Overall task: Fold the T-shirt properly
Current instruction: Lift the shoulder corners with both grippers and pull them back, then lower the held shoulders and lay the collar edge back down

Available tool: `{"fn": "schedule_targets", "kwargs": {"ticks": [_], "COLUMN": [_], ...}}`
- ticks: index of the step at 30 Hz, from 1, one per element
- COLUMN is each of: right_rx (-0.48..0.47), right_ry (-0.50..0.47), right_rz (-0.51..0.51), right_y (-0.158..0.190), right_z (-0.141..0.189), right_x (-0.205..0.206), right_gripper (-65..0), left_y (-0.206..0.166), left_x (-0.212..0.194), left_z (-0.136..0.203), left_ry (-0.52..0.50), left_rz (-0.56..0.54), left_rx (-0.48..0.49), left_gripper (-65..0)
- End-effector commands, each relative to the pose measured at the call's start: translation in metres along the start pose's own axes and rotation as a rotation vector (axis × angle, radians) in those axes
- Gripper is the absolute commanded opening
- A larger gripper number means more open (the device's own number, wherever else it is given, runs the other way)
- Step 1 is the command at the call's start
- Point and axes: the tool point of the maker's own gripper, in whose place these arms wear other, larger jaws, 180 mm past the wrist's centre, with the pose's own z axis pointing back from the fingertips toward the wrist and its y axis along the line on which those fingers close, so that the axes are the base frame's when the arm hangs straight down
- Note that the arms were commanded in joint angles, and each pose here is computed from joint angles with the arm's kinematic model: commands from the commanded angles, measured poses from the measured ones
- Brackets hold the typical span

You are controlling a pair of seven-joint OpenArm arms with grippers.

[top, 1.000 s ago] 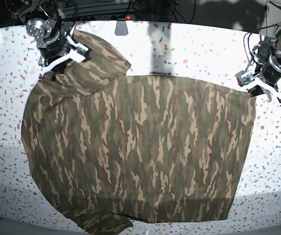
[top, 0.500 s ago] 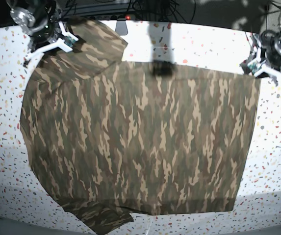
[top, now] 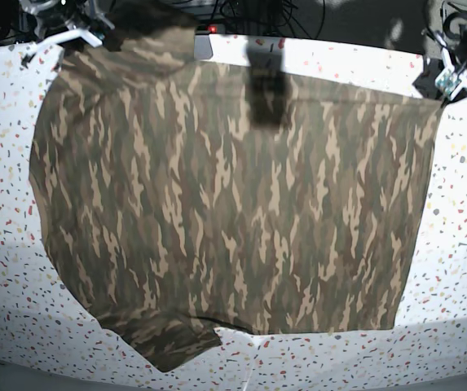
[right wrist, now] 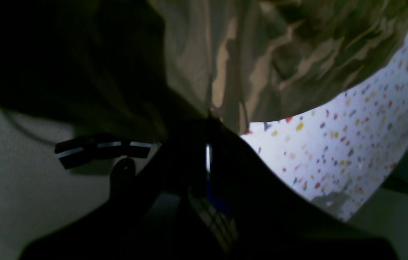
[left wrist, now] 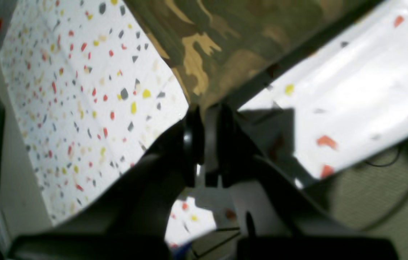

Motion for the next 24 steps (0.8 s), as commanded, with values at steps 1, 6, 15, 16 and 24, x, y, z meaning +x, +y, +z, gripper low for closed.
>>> {"fn": "schedule_targets", "kwargs": {"ticks": [1,6,15,16,24], "right_rx": [-0.016,-0.01,-0.011,-0.014,-0.165], "right_ry": [0.003,0.001,-0.032,-0.039,-0.056], "right_rz": [0.012,-0.001,-0.016,-0.017,-0.025], "right_y": [-0.003,0.005,0.002,0.001,-0.041], "right_z": [0.005,0.018,0.034,0.035,0.033], "right_x": [-0.002,-0.001,0.016,0.019,0.024], "right_gripper": [-65.0,-65.0,-65.0,-65.0,-65.0], "left_y": [0.008,0.001,0.001,0.001,0.017], "left_x": [0.003,-0.003,-0.003,-0.001,0.023], "left_z": [0.006,0.015,0.016,0.016,0.011], "left_ry": [-0.02,-0.02,-0.018,-0.021,-0.085], "left_rz": [-0.014,0.006,0.006,0.005,-0.011], "left_rx": [0.034,0.054,0.052,0.053,0.095], "left_gripper": [-65.0,-65.0,-65.0,-65.0,-65.0]}}
